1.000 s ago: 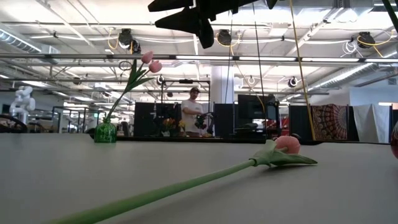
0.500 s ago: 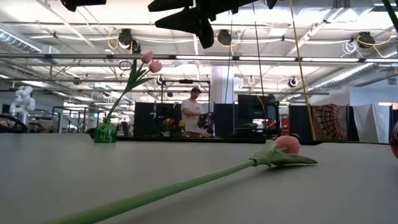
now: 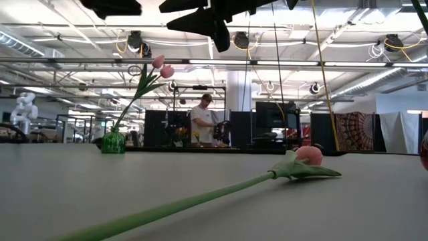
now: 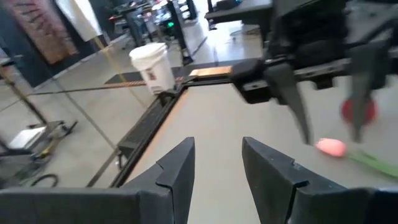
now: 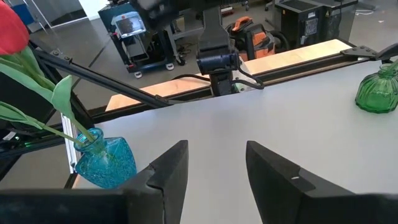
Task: Sort flowers into vase by color
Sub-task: Put the pink flower into the green vase
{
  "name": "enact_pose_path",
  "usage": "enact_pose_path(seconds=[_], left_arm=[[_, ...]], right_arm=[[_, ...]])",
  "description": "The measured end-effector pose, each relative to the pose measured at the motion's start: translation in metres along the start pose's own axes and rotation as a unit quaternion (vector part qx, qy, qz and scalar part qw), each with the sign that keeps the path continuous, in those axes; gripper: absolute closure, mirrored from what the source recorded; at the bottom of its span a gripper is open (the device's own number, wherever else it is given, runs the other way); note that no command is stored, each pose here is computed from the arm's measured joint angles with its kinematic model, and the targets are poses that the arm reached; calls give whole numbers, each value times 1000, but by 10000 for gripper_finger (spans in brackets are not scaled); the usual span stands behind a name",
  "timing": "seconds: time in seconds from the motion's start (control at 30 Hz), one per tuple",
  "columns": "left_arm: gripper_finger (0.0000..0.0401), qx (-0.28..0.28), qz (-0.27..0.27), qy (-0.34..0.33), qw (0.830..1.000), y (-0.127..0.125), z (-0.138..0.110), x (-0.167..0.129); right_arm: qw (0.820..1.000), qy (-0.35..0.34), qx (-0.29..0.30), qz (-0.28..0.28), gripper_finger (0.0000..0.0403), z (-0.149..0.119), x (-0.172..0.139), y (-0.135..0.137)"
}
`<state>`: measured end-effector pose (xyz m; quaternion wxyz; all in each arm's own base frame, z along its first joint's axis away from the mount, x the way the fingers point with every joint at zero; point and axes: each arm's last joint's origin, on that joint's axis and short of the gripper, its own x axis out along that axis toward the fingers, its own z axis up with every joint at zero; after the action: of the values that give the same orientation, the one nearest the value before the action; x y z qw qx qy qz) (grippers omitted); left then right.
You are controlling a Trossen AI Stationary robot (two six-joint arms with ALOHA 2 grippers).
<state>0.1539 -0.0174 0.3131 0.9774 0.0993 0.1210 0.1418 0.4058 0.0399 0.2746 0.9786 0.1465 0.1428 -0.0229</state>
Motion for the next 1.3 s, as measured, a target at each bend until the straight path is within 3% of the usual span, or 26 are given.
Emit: enact_pose_path(seconds=[0.13,0.4,0.73,1.03,1.3], left_arm=[[260,-2,23,18,1000,3,-3,19],[260,-43,-26,67,996,0,-18,65],[260,-94,-60,136,984,-22,-47,113],[260,-115,-77,190,972,-39,-67,129],[260,-120,-86,196,969,-47,-69,129]], right_arm=[[1000,0,0,0,250,0,0,0],[1000,0,0,0,250,0,0,0],[1000,0,0,0,250,0,0,0],[1000,0,0,0,250,0,0,0],[1000,0,0,0,250,0,0,0]])
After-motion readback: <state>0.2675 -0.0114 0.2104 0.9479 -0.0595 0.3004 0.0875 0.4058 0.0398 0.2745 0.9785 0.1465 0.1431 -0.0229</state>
